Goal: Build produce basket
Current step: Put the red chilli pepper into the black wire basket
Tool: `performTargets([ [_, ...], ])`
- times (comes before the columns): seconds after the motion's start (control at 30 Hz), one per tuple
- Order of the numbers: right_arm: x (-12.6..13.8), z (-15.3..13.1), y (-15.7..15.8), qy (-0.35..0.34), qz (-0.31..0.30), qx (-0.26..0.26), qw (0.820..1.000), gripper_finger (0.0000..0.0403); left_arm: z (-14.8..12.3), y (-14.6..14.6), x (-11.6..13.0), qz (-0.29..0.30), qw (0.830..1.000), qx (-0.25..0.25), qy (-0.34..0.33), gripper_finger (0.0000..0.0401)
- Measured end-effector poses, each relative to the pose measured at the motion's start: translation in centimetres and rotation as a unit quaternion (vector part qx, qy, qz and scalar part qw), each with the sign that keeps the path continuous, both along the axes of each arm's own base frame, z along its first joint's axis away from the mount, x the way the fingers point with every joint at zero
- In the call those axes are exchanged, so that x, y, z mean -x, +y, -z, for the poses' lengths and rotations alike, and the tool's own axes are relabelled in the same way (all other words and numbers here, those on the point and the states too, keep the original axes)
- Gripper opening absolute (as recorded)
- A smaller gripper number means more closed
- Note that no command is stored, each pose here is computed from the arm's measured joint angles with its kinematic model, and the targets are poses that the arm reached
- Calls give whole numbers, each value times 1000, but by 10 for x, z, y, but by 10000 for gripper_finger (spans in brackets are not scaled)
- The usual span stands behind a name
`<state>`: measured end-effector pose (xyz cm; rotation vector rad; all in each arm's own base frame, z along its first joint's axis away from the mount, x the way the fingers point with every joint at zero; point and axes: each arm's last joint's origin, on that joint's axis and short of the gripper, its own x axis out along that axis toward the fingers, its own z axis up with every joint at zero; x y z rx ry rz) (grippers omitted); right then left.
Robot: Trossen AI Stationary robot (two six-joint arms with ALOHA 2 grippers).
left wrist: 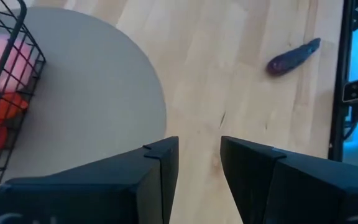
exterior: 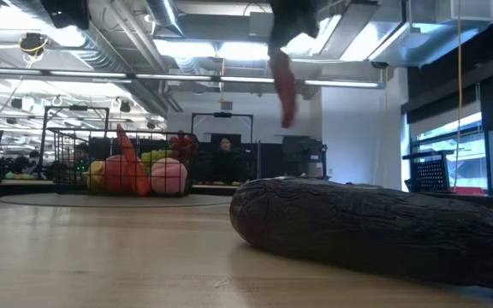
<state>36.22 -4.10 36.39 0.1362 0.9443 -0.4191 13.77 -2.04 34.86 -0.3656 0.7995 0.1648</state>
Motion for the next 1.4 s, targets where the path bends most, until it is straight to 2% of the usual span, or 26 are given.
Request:
performTargets([
  [0.13,-11,-17,-1,-73,-35,37,996,0,0,0,0,23,999,-24,1,106],
  [0.33,-25,-33,-1,-168,-104,76,977,0,-3,3,-3,41,991,-125,-18,108],
  [0.53,-33,-47,0,-235,-143,109,955,0,-14,7,-11,-3,971,-226,-71,107],
  [0.73,-37,-58,0,-285,-154,139,936,0,-24,9,-17,-41,954,-273,-118,106],
  [0.9,-39,-64,1,-315,-173,148,921,0,-28,10,-23,-52,937,-323,-124,107],
  [1.13,-40,-70,4,-347,-235,146,896,0,-27,14,-34,-61,933,-335,-117,108],
  [1.27,-41,-71,5,-353,-241,147,892,0,-24,20,-37,-70,935,-331,-109,106],
  [1.4,-41,-71,4,-354,-241,150,891,0,-24,24,-41,-49,944,-306,-116,107],
])
